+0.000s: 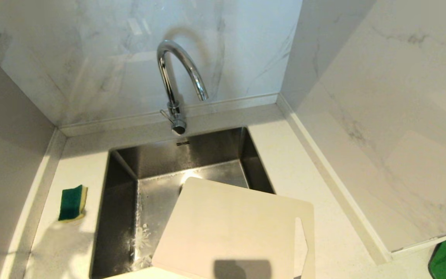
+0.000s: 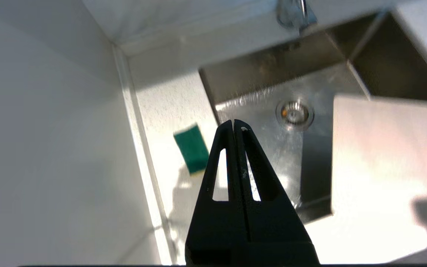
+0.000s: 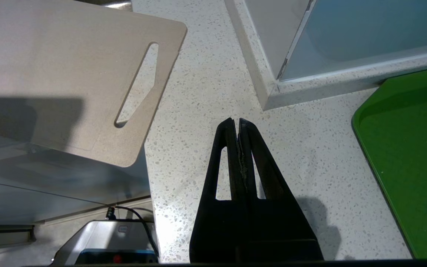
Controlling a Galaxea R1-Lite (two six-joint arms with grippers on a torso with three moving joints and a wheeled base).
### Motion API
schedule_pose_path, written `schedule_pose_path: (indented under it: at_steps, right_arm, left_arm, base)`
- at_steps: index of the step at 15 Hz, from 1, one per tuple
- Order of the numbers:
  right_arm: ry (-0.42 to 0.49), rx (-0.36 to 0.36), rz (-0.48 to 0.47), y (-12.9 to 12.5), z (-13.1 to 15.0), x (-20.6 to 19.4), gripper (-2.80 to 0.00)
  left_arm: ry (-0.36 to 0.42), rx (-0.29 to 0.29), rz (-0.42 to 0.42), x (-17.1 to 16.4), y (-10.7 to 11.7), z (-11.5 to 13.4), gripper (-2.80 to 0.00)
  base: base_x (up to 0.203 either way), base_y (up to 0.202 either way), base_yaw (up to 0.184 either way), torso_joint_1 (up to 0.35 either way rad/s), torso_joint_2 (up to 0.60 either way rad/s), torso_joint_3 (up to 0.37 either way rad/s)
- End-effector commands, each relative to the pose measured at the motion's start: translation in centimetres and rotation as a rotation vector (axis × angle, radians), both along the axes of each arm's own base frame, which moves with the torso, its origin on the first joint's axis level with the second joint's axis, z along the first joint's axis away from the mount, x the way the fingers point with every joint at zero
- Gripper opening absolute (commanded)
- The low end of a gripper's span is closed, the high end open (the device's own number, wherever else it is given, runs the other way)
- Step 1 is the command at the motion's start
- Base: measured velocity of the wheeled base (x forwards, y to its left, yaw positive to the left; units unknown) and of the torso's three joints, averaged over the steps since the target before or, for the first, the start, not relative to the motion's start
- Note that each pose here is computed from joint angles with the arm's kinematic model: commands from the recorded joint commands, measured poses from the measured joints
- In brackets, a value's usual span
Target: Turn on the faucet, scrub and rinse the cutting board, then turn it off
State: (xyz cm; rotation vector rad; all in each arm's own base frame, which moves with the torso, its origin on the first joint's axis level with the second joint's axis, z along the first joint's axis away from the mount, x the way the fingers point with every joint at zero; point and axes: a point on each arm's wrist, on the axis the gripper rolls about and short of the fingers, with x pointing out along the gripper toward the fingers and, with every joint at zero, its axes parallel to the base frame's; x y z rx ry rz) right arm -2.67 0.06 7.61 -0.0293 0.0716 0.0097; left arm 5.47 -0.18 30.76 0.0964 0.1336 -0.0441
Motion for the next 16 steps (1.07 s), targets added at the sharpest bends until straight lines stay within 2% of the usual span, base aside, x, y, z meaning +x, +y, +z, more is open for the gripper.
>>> schedule_pose_path:
  at_steps: [1,5,8,10,12,14,16]
  right_arm:
    - [0.002,0.0,0.001,0.0,0.0,0.0,-2.8]
    - [0.003,0.0,0.001,0.0,0.0,0.0,-2.8]
    - [0.002,0.0,0.002,0.0,0.0,0.0,-2.8]
    - [0.002,0.0,0.002,0.0,0.0,0.0,-2.8]
    - [0.002,0.0,0.001,0.0,0.0,0.0,-2.8]
    - [0.002,0.0,0.001,0.0,0.0,0.0,-2.8]
    - [0.002,0.0,0.002,0.0,0.0,0.0,-2.8]
  left_arm:
    - [-0.024,0.025,-0.011,-2.6,0.1,-4.1,-2.8]
    - [-0.037,0.059,-0.018,-4.7,0.1,-12.9,-2.8]
    - [-0.06,0.061,-0.02,-6.2,0.1,-17.6,-2.8]
    - [-0.046,0.061,-0.021,-6.6,0.2,-20.1,-2.8]
    - [-0.018,0.058,-0.018,-6.7,0.2,-22.5,-2.8]
    - [-0.033,0.029,-0.026,-7.1,0.1,-23.0,-2.8]
    - [-0.095,0.02,-0.033,-7.7,0.1,-23.2,-2.8]
  base:
    - [0.0,0.0,0.0,0.0,0.0,0.0]
    - [0.0,0.0,0.0,0.0,0.0,0.0]
    - [0.0,0.0,0.0,0.0,0.0,0.0]
    - [0.0,0.0,0.0,0.0,0.0,0.0]
    - [0.0,0.0,0.0,0.0,0.0,0.0]
    - [0.0,0.0,0.0,0.0,0.0,0.0]
    - [0.0,0.0,0.0,0.0,0.0,0.0]
